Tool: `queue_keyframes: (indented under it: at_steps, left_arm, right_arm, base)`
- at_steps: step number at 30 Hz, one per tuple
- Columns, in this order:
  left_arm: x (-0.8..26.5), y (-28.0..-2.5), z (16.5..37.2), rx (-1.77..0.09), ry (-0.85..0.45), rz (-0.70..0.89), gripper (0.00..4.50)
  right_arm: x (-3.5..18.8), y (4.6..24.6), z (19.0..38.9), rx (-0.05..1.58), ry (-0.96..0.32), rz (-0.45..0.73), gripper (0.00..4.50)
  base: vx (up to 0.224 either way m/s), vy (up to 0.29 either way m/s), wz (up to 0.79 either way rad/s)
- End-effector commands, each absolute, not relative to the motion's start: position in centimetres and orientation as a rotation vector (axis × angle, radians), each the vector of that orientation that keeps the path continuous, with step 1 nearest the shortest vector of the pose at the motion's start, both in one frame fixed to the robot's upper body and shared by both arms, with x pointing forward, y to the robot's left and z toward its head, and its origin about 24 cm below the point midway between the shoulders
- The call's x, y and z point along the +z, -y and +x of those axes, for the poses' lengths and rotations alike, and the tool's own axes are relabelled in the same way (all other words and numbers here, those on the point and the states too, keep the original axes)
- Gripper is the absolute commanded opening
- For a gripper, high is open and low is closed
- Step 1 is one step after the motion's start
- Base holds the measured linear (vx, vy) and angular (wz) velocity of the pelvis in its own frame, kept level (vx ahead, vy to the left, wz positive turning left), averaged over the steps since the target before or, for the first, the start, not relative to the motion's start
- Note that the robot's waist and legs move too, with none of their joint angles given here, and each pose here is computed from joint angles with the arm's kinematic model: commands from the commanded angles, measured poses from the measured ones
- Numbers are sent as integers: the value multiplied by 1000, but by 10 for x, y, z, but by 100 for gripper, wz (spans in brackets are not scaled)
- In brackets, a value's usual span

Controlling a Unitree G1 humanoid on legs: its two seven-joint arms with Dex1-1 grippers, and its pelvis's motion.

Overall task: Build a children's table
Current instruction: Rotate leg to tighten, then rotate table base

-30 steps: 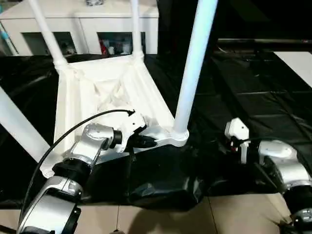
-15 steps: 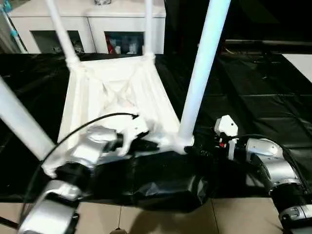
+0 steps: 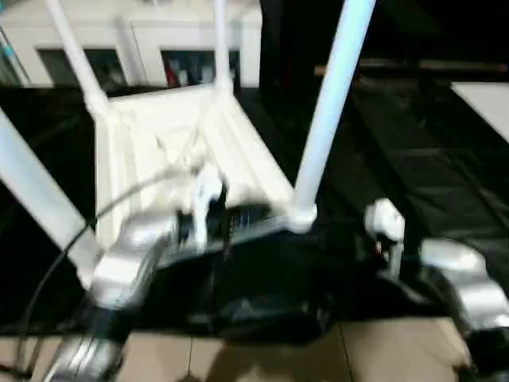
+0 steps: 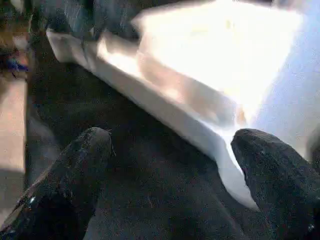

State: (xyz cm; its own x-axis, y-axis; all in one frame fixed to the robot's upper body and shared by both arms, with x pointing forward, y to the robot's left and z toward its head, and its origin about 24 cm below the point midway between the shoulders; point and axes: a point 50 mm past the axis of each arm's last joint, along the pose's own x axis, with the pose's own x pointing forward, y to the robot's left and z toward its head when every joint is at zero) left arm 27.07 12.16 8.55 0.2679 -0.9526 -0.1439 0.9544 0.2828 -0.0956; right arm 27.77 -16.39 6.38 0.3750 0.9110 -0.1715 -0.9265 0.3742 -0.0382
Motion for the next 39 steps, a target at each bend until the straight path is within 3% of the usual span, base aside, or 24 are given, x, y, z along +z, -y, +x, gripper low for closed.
queue_keyframes:
  at_steps: [1,3,5,12,21,28,31,35,39]
  left_arm:
    - [86,-121,265,-1291,-207,-6,123]
    - [86,-121,264,-1288,-213,-9,156]
    - [82,-124,257,-1270,-243,-19,162]
    - [73,-150,233,-1114,-299,-62,222]
    - [72,-177,218,-1048,-334,-67,222]
    - [77,-183,216,-1039,-304,-78,222]
    - [78,-182,215,-1041,-295,-90,222]
    - [78,-180,214,-1046,-298,-98,222]
    - [78,-183,208,-1065,-309,-114,222]
  right_arm:
    - [71,155,280,1201,-105,-122,421]
    - [71,153,280,1204,-105,-117,421]
    - [70,145,281,1213,-104,-98,421]
    - [66,118,297,1069,-72,-34,421]
    - [61,102,317,868,-43,42,421]
    - [66,123,345,610,-39,43,421]
    - [73,148,362,489,-49,-37,421]
    - [78,163,369,444,-57,-69,421]
    - [88,195,383,303,-80,-126,421]
  base:
    - [0,0,0]
    - [0,0,0]
    - [0,0,0]
    - [0,0,0]
    - [0,0,0]
    - [0,0,0]
    - [0,0,0]
    - [0,0,0]
    - [0,0,0]
